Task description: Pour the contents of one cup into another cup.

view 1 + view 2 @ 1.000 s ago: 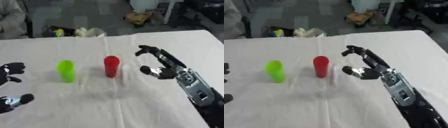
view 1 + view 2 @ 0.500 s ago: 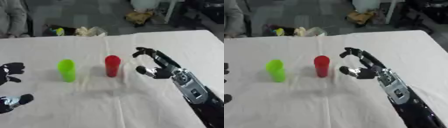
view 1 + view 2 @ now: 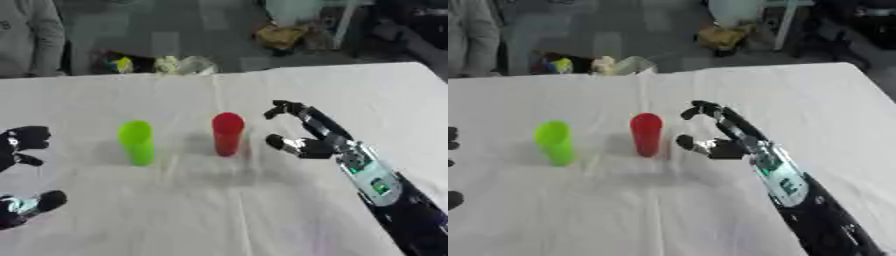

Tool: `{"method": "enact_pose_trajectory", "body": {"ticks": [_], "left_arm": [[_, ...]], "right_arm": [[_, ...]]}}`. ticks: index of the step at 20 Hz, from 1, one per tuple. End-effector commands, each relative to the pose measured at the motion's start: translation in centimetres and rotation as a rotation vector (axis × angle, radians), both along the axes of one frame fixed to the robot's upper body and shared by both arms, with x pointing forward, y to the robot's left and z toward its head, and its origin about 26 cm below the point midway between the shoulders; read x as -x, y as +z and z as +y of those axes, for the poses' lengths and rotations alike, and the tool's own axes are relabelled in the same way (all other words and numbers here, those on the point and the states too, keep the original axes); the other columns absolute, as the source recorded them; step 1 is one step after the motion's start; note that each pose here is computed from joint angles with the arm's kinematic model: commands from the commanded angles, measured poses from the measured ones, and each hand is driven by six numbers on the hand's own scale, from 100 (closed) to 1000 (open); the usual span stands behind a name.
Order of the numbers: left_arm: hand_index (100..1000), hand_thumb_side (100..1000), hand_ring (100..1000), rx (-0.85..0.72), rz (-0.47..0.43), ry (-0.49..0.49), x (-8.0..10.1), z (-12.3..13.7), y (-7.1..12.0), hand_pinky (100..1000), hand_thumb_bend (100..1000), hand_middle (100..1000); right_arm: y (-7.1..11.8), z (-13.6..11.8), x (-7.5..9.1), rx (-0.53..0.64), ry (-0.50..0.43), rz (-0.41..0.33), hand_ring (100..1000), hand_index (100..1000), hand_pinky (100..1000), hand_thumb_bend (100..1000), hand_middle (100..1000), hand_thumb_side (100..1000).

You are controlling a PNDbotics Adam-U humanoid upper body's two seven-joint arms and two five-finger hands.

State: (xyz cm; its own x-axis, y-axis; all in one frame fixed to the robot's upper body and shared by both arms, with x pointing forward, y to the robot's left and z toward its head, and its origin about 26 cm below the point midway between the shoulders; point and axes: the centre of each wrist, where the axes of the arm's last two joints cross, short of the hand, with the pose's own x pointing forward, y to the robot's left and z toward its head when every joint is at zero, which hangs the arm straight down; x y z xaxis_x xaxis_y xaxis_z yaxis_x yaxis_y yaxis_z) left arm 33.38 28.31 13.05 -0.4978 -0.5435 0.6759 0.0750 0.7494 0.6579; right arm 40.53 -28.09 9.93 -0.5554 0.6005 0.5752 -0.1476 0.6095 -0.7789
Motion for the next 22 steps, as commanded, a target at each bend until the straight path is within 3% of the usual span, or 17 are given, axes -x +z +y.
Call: {"method": "enact_pose_trajectory", "body": {"ticks": [1,22], "left_arm": [[813,640,784,-0.005,-0.037,-0.022,-0.1,-0.4,1.2,655,1000,829],[813,643,782,0.003,-0.052,-0.068,-0.4,-1.4,1.7,654,1000,827]], "right_arm": [[0.4,-0.2,-0.8,0.023,-0.03,-0.031,1000,819,995,607,736,798],[-1.4,0.1,-2.7,0.058,-0.096,-0.042,1000,817,992,610,729,788]]}}
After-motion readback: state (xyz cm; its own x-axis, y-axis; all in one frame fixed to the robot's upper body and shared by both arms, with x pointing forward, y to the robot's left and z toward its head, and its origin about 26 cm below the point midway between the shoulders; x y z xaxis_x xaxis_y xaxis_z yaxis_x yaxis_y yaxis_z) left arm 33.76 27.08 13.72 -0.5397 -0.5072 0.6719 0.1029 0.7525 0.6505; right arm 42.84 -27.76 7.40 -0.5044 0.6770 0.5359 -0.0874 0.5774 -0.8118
